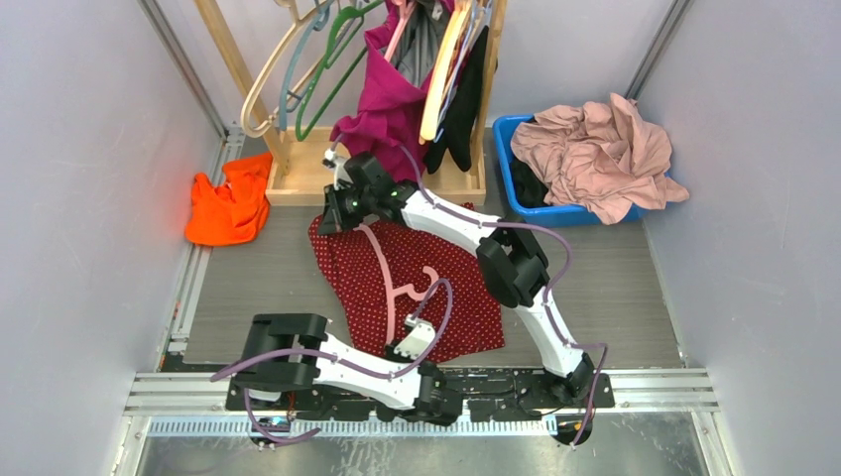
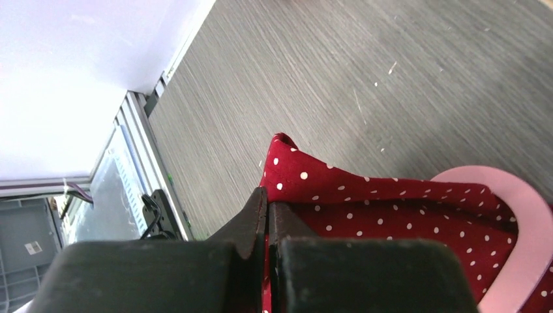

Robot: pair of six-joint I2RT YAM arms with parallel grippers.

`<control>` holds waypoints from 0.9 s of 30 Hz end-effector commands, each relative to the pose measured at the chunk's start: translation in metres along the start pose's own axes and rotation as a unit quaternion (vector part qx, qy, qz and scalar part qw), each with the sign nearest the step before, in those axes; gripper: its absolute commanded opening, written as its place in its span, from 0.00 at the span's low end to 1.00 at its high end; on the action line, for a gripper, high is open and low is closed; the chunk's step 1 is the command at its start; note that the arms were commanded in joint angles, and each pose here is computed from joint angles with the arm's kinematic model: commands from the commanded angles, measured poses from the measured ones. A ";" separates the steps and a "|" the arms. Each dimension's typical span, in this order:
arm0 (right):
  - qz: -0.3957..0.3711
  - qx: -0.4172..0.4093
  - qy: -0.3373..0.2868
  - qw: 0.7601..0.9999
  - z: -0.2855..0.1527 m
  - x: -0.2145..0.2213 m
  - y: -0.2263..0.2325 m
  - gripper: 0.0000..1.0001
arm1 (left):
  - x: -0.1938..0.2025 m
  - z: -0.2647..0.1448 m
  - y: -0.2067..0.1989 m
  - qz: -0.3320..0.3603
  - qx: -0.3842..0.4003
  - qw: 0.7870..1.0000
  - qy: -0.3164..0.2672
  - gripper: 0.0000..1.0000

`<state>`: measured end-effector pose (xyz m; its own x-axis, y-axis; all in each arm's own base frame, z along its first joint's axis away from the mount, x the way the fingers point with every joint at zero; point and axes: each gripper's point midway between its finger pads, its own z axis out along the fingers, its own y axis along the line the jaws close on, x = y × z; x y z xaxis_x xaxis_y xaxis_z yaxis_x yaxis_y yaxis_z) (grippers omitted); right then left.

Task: Place the skirt on the hanger
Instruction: Hang the skirt on the hanger.

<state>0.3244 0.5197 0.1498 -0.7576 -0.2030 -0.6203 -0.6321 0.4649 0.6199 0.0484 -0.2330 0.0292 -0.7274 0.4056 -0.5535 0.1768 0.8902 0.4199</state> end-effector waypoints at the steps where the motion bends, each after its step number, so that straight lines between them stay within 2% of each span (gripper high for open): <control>1: -0.018 -0.047 -0.078 0.996 -0.014 -0.059 0.025 0.01 | -0.005 -0.009 -0.061 -0.086 0.091 0.992 0.001 0.00; 17: -0.004 -0.065 -0.099 0.993 -0.033 -0.085 0.025 0.01 | -0.003 -0.005 -0.089 -0.076 0.112 0.991 0.006 0.00; 27: 0.013 -0.072 -0.074 0.995 -0.026 -0.069 0.020 0.01 | -0.021 -0.017 -0.107 -0.088 0.152 0.984 -0.015 0.00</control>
<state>0.3533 0.5118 0.1763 -0.7903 -0.1205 -0.6008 -0.5879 0.4253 0.6881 0.0490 -0.2557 0.0187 -0.6939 0.4898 -0.5278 0.2601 0.8540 0.4506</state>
